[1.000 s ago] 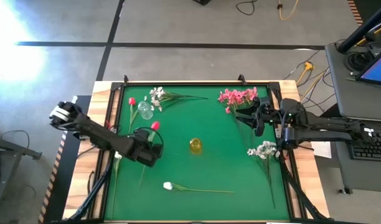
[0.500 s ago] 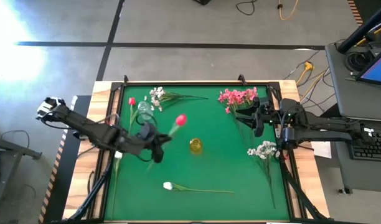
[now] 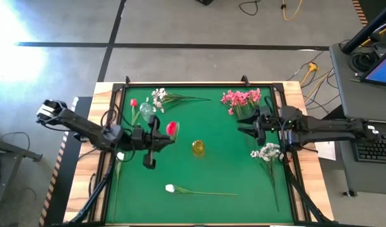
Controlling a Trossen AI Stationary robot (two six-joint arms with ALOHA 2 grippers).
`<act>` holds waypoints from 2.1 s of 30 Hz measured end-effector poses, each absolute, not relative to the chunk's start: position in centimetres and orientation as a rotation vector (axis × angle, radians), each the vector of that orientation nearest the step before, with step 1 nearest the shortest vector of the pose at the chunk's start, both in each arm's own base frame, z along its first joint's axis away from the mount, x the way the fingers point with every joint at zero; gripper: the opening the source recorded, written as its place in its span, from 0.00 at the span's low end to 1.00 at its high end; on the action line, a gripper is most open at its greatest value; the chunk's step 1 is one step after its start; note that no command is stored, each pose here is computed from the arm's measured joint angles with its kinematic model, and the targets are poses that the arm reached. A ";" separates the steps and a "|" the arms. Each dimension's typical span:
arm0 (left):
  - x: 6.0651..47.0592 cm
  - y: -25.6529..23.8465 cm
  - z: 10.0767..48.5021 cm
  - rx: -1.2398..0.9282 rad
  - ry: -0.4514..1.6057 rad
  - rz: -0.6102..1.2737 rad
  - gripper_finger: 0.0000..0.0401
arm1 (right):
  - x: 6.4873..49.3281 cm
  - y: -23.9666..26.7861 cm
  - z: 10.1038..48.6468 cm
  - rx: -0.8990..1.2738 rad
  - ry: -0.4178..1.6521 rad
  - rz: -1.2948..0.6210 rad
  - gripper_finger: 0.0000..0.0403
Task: Sort flowers into vase by color
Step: Put the bottom red tulip into the yellow vase
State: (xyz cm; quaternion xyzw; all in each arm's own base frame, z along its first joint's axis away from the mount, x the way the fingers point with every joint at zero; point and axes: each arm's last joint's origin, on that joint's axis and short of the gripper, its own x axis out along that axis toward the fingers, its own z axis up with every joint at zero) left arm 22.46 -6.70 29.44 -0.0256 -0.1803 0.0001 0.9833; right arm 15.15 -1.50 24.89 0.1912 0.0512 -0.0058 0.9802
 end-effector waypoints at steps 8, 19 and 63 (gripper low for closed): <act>24.3 -5.6 28.4 -0.056 -0.408 0.067 0.00 | 15.3 0.0 24.5 0.392 0.026 0.100 0.50; 26.7 -5.4 26.5 -0.029 -0.604 0.087 0.00 | 15.6 0.1 24.0 0.320 0.037 0.015 0.50; 30.8 -3.1 24.3 -0.048 -0.465 0.222 0.01 | 15.6 0.1 24.0 0.322 0.037 0.012 0.50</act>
